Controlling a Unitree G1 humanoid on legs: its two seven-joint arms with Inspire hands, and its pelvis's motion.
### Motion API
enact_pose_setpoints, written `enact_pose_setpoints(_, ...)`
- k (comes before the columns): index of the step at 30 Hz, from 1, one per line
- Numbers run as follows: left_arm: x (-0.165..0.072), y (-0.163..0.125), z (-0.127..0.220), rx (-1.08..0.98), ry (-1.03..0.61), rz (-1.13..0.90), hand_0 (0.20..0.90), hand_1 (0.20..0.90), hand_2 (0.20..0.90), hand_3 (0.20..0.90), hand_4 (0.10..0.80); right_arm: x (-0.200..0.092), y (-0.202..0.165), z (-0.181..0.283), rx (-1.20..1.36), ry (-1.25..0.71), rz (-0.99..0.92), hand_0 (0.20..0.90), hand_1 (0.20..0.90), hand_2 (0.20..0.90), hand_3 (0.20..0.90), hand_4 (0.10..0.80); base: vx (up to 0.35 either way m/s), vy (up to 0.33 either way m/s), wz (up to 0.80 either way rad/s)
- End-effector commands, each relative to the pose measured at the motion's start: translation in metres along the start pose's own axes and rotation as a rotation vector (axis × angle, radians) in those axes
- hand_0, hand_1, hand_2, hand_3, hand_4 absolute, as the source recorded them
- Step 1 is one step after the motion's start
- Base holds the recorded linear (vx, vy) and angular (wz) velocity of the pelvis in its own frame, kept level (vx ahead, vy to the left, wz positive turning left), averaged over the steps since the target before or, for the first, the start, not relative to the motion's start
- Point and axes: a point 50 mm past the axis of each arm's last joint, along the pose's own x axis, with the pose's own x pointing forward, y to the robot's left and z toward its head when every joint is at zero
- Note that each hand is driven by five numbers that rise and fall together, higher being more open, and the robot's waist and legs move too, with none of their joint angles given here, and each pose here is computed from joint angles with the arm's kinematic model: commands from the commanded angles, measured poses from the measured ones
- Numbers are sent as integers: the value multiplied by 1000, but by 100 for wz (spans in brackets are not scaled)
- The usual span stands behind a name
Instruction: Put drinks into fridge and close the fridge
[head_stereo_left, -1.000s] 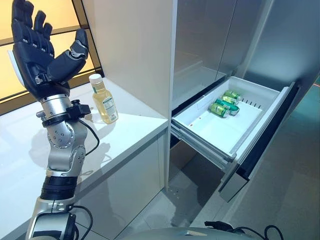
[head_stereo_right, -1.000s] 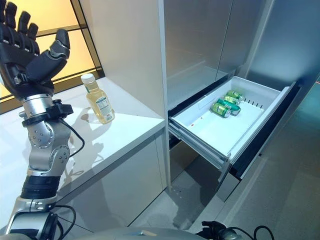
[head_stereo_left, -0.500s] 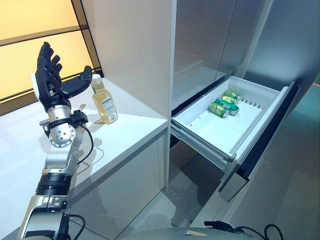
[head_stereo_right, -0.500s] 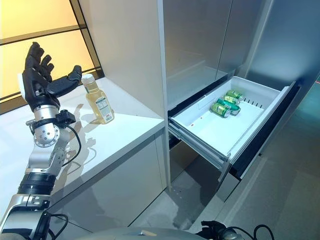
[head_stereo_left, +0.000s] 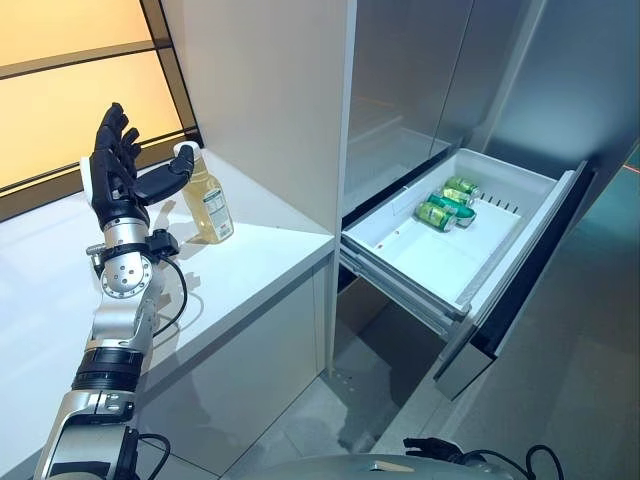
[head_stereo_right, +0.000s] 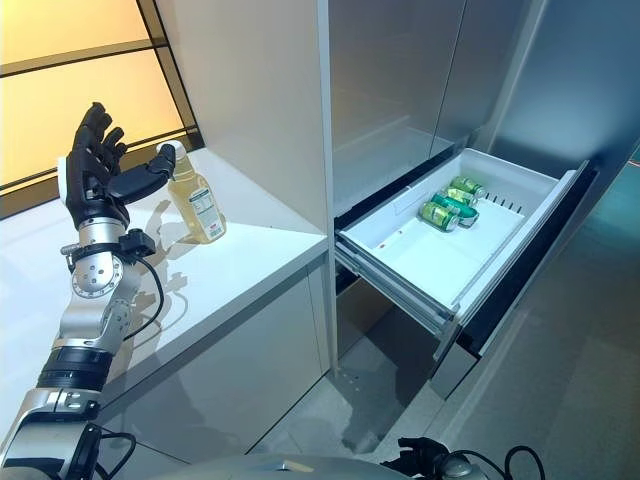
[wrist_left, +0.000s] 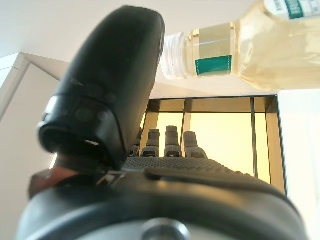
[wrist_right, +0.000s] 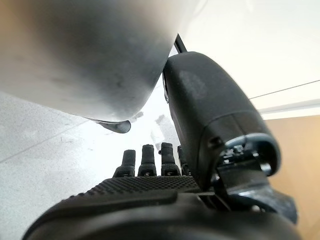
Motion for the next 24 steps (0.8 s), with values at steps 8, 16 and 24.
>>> enact_pose_setpoints(8,27,-5,29,53,-140,-62,900,900,900,900,800,-3,-3,-25,-57,111,15,900,900,900,900,800,13,3,-1)
enact_pose_setpoints(16,29,-5,30,50,-145,-73,900,900,900,900,800,-4,-4,-30,-46,116,14,900,900,900,900,800,40,9,-8)
enact_pose_setpoints(24,32,-2,28,85,-142,-55,900,900,900,900,800,-4,-4,-31,-38,116,7,900,900,900,900,800,36,13,-6)
